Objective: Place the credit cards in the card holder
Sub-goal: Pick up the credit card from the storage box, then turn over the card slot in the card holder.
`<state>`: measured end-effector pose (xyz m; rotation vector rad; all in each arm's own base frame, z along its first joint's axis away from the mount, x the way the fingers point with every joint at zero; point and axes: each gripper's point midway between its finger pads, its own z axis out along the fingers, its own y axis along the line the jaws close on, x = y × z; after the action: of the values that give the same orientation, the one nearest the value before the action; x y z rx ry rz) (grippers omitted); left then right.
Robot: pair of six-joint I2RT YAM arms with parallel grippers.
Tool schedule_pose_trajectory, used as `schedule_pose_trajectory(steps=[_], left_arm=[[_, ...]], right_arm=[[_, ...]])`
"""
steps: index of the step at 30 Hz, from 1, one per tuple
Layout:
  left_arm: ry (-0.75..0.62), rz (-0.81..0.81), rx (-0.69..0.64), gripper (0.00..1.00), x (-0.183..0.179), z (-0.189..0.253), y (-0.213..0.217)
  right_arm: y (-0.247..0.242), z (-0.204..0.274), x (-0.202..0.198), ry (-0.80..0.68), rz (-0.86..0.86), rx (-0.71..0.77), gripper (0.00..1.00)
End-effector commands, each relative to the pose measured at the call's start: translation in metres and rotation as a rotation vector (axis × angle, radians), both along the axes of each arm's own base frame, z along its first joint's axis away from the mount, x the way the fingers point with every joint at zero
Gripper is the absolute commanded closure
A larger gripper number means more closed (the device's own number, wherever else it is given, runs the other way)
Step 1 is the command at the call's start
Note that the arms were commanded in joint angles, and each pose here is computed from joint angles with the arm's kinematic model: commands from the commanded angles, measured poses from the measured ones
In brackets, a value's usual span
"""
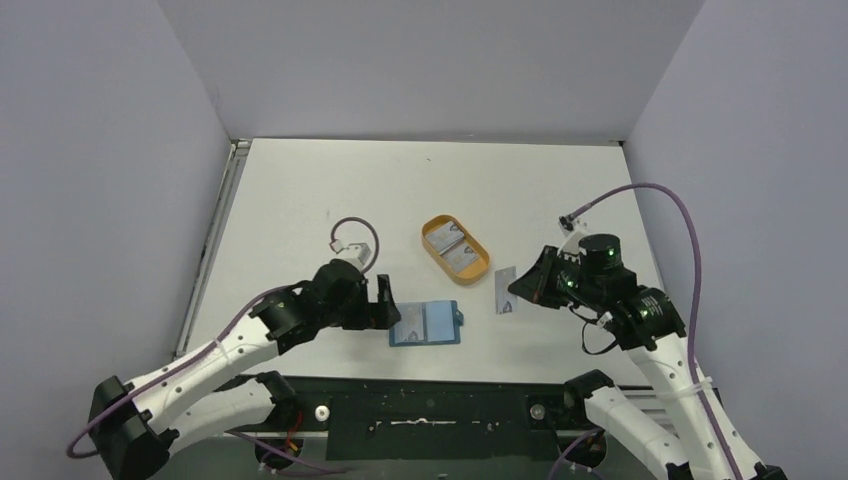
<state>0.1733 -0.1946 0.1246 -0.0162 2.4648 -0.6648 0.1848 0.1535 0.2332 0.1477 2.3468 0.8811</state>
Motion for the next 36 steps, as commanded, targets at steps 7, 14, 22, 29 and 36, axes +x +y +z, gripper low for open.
schedule_pose_trajectory(steps=[7,14,22,29,36], left_arm=[[-0.063,-0.139,0.178,0.04,0.009,0.014,-0.065],[-0.046,-0.166,0.209,0.03,0.016,0.007,-0.086],[-0.011,-0.187,0.262,0.04,0.024,-0.013,-0.107],[0.016,-0.170,0.396,0.03,0.040,-0.036,-0.110],[0.019,-0.150,0.523,0.03,0.052,-0.052,-0.104]], right_arm=[[-0.009,-0.070,-0.021,-0.085,0.074,-0.272,1.00],[0.003,-0.094,-0.028,-0.040,0.153,-0.333,1.00],[0.038,-0.104,-0.040,-0.022,0.276,-0.267,1.00],[0.063,-0.108,-0.043,-0.002,0.313,-0.197,1.00],[0.048,-0.109,-0.045,-0.015,0.282,-0.238,1.00]])
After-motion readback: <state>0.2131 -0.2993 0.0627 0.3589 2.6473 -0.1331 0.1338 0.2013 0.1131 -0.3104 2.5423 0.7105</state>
